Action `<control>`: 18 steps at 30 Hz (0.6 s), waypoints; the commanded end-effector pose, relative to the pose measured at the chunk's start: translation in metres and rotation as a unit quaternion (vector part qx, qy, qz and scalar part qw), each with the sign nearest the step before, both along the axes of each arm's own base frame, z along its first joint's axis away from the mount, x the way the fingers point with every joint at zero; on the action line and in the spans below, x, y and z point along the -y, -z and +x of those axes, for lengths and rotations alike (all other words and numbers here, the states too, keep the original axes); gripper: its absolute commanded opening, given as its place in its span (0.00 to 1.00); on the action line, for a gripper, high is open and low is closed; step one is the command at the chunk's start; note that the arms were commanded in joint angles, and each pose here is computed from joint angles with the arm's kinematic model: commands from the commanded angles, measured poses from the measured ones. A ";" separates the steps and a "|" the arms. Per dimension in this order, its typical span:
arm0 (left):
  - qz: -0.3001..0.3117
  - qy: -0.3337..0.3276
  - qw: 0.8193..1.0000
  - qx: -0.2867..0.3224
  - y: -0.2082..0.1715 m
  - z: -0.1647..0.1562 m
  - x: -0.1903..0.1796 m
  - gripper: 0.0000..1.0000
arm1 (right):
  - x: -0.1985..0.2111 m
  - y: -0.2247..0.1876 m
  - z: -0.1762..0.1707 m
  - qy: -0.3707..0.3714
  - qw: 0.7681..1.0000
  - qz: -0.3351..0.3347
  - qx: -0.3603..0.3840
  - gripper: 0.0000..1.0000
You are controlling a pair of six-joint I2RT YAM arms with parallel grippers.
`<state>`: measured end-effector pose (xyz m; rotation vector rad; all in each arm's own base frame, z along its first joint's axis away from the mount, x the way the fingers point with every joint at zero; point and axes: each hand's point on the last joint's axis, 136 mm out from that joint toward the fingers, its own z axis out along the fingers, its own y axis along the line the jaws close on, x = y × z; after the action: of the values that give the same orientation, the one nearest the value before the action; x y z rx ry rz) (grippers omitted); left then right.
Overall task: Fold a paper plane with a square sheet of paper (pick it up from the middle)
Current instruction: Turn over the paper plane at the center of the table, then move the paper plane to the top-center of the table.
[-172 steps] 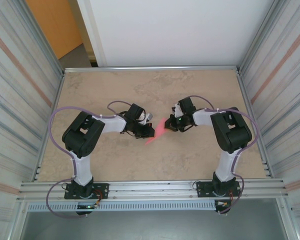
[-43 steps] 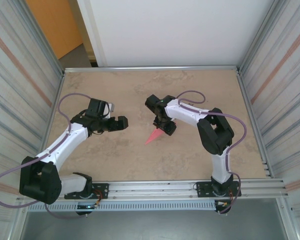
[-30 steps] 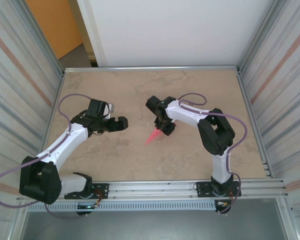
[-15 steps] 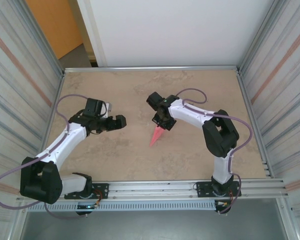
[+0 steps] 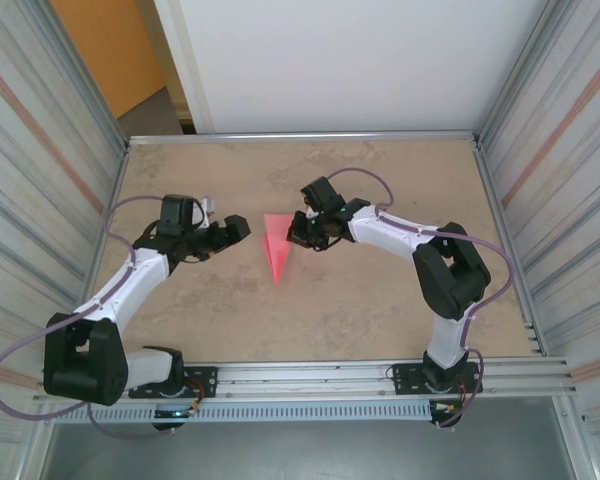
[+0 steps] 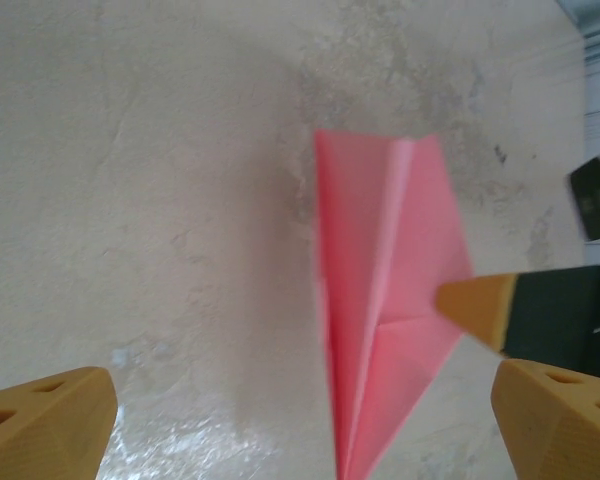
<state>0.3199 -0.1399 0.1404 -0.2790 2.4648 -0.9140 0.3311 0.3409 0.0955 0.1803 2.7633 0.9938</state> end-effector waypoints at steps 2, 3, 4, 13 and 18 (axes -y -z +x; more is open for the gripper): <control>-0.043 -0.005 0.999 -0.026 0.012 0.004 0.010 0.92 | -0.007 -0.002 -0.004 -0.061 0.996 0.061 0.021 0.00; -0.043 -0.002 0.999 -0.031 0.016 0.003 0.012 0.91 | -0.004 0.004 -0.004 -0.062 0.996 0.061 0.018 0.00; -0.042 -0.001 0.998 -0.037 0.020 0.002 0.014 0.90 | -0.001 0.009 -0.005 -0.061 0.996 0.059 0.014 0.00; -0.033 0.064 0.992 -0.099 0.058 -0.010 0.064 0.76 | 0.038 0.043 -0.009 -0.030 0.999 0.037 -0.007 0.00; -0.027 0.101 0.988 -0.116 0.071 -0.011 0.093 0.65 | 0.046 0.048 -0.011 -0.026 0.999 0.031 -0.009 0.00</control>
<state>0.2992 -0.2156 0.0568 -0.2211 2.7576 -1.0287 0.3182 0.2931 0.0365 0.2005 2.8112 1.0666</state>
